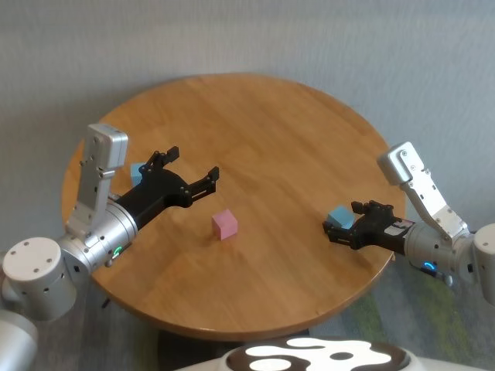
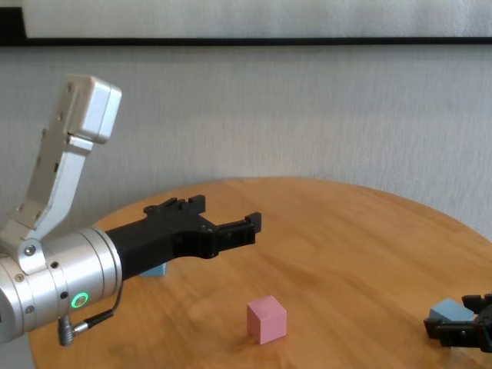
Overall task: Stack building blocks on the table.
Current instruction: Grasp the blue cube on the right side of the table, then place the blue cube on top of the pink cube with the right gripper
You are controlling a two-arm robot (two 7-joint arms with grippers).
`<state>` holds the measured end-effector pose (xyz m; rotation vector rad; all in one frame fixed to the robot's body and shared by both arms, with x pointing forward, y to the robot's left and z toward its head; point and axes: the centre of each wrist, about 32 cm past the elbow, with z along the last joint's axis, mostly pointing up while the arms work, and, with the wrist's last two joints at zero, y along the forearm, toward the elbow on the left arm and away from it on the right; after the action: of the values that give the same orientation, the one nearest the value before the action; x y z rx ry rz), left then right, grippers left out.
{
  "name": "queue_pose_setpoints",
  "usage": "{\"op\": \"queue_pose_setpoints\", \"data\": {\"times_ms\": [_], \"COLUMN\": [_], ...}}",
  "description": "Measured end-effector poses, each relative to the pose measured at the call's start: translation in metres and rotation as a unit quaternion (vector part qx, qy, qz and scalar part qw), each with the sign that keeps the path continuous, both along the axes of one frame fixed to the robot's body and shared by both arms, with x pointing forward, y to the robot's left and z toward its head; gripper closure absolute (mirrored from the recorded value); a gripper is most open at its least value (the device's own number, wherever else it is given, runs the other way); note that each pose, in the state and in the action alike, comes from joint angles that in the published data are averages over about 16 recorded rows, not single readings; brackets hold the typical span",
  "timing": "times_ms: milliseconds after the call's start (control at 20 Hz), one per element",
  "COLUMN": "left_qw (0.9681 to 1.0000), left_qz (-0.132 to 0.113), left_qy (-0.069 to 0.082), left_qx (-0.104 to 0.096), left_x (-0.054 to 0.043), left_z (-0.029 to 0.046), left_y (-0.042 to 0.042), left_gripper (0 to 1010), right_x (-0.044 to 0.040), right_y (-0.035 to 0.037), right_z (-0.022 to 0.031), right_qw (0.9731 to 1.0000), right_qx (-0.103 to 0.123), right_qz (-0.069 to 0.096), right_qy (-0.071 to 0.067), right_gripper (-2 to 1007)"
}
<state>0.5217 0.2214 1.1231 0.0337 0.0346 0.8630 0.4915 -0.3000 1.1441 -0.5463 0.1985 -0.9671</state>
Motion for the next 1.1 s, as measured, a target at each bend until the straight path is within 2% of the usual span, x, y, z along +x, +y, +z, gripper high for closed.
{"op": "queue_pose_setpoints", "data": {"times_ms": [350, 600, 800, 1100], "left_qw": [1.0000, 1.0000, 1.0000, 1.0000], "left_qz": [0.000, 0.000, 0.000, 0.000], "left_qy": [0.000, 0.000, 0.000, 0.000], "left_qx": [0.000, 0.000, 0.000, 0.000], "left_x": [0.0000, 0.0000, 0.0000, 0.0000], "left_z": [0.0000, 0.0000, 0.0000, 0.0000], "left_y": [0.0000, 0.0000, 0.0000, 0.0000], "left_gripper": [10, 10, 10, 10], "right_x": [-0.0002, -0.0003, -0.0004, -0.0014], "right_y": [-0.0001, -0.0001, -0.0002, 0.0026], "right_z": [0.0002, 0.0003, 0.0003, 0.0031], "right_qw": [1.0000, 1.0000, 1.0000, 1.0000], "right_qx": [0.001, 0.001, 0.001, 0.005], "right_qz": [0.000, 0.000, 0.000, 0.005], "right_qy": [0.000, 0.000, -0.001, -0.006], "right_gripper": [451, 576, 634, 648]}}
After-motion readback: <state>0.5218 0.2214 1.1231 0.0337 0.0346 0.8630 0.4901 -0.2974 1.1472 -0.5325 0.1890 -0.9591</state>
